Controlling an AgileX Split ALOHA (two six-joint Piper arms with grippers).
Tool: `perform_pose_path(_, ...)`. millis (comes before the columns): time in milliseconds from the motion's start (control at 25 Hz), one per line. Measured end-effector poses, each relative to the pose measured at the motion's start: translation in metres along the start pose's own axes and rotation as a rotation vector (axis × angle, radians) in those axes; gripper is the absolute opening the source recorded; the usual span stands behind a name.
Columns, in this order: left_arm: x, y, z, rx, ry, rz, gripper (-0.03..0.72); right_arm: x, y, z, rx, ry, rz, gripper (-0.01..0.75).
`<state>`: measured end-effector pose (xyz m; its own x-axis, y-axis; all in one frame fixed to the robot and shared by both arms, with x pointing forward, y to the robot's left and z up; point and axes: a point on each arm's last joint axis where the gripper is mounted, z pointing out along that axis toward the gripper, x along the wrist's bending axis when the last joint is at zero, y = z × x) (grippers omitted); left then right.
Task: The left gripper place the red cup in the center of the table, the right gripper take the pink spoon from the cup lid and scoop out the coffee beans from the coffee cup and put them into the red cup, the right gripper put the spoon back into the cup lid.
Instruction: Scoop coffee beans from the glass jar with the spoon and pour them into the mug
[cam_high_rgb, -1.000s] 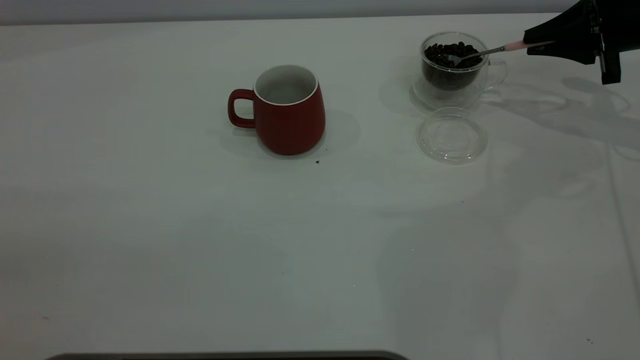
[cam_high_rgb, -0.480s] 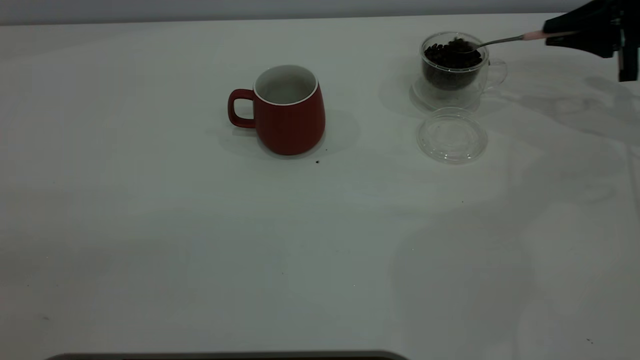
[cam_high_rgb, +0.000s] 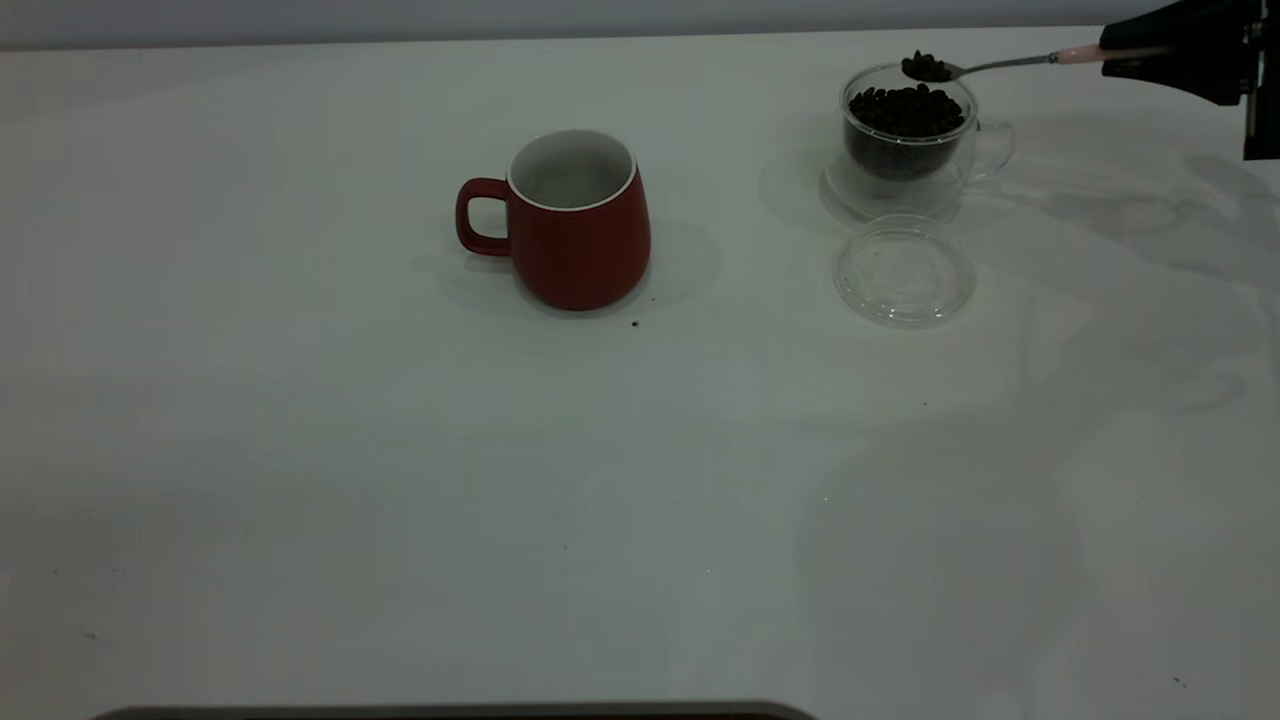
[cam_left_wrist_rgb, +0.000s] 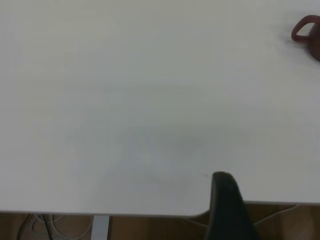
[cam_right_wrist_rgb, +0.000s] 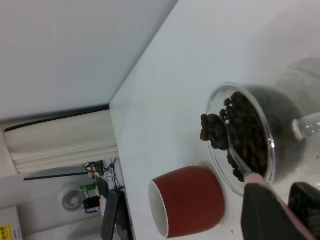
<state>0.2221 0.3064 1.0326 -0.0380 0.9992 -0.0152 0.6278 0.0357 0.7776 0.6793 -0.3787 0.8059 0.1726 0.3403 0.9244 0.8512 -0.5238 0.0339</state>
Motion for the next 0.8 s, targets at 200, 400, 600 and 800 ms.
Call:
perform_pose_path(200, 0.000, 0.000, 0.000, 0.000, 0.000, 0.000, 0.493, 0.008, -0.002, 0.007, 0.009, 0.009, -0.002, 0.101)
perform_pose_path(400, 0.000, 0.000, 0.000, 0.000, 0.000, 0.000, 0.493, 0.029, -0.011, 0.026, 0.057, 0.022, -0.039, 0.101)
perform_pose_path(600, 0.000, 0.000, 0.000, 0.000, 0.000, 0.000, 0.493, 0.048, -0.031, 0.061, 0.135, 0.036, -0.068, 0.101)
perform_pose_path(800, 0.000, 0.000, 0.000, 0.000, 0.000, 0.000, 0.493, 0.064, -0.056, 0.095, 0.217, 0.048, -0.099, 0.101)
